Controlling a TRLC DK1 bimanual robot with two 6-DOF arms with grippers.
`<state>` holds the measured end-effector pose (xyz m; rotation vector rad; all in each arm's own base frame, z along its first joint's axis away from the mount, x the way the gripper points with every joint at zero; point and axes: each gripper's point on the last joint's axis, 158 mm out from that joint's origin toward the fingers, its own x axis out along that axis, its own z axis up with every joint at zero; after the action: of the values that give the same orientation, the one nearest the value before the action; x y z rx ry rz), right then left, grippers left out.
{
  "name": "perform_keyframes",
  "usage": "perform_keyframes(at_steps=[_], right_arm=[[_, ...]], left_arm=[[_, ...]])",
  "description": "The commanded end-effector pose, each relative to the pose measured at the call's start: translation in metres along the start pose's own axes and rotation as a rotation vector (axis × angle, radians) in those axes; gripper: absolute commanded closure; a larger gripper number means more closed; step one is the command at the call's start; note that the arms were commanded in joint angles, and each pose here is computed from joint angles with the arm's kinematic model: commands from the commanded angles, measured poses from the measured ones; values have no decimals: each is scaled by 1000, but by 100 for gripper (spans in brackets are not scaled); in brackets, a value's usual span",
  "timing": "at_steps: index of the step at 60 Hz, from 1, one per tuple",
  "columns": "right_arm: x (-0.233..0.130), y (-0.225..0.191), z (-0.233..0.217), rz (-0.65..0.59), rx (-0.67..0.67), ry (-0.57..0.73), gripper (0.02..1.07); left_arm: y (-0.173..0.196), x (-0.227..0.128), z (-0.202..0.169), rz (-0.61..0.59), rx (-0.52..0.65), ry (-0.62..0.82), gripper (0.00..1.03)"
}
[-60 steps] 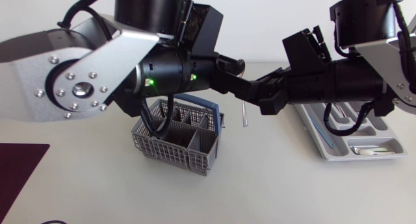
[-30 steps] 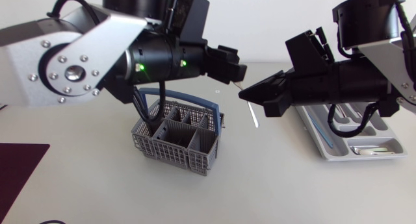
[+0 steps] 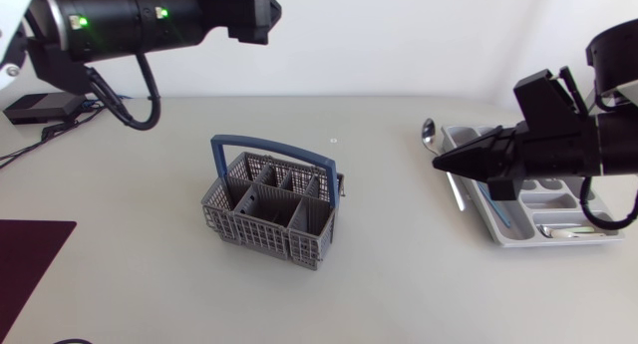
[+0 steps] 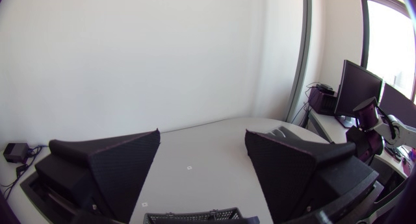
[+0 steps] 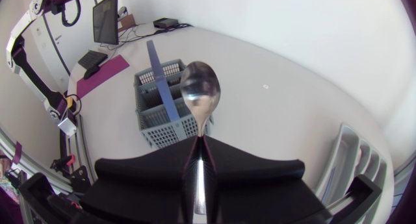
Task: Sort the cutlery from the basket into the organizer compartments.
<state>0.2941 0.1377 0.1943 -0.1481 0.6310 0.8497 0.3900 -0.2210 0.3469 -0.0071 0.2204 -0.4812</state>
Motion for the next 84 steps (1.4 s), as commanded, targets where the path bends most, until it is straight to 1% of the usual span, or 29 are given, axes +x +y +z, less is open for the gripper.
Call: perform_keyframes(at_steps=[1, 9, 15, 19, 26, 31, 33, 43, 48, 57, 60, 70, 84], right_arm=[[-10, -16, -19, -23, -32, 22, 102], [-21, -56, -45, -48, -50, 75, 102], [-28, -83, -63, -57, -70, 117, 102], [-37, -107, -78, -77, -111, 141, 102], [-57, -150, -98, -121, -153, 167, 102], [-70, -182, -120, -119, -191, 206, 102], [-77, -201, -132, -132, -209, 222, 102], [-92, -252, -183, -125, -278, 316, 102], [-98, -270, -207, -119, -312, 351, 102], [-102, -282, -241, -121, -383, 417, 102], [-101, -287, -252, -142, -410, 442, 102], [-96, -290, -275, -138, -481, 502, 102], [-94, -274, -299, -73, -513, 558, 101]], left_arm=[[20, -4, -21, 46, 19, 48, 11], [44, -9, -39, 96, 50, 81, 10], [57, -13, -47, 126, 51, 98, 10], [63, -17, -53, 140, 64, 111, 10], [69, -20, -63, 151, 77, 129, 10], [74, -20, -76, 162, 80, 158, 10], [75, -20, -83, 161, 84, 173, 10], [78, -20, -99, 164, 99, 206, 10], [80, -21, -107, 168, 100, 220, 10], [86, -25, -112, 183, 101, 230, 10], [87, -26, -112, 185, 100, 228, 10], [86, -29, -111, 185, 99, 223, 10], [91, -36, -114, 198, 93, 225, 10]])
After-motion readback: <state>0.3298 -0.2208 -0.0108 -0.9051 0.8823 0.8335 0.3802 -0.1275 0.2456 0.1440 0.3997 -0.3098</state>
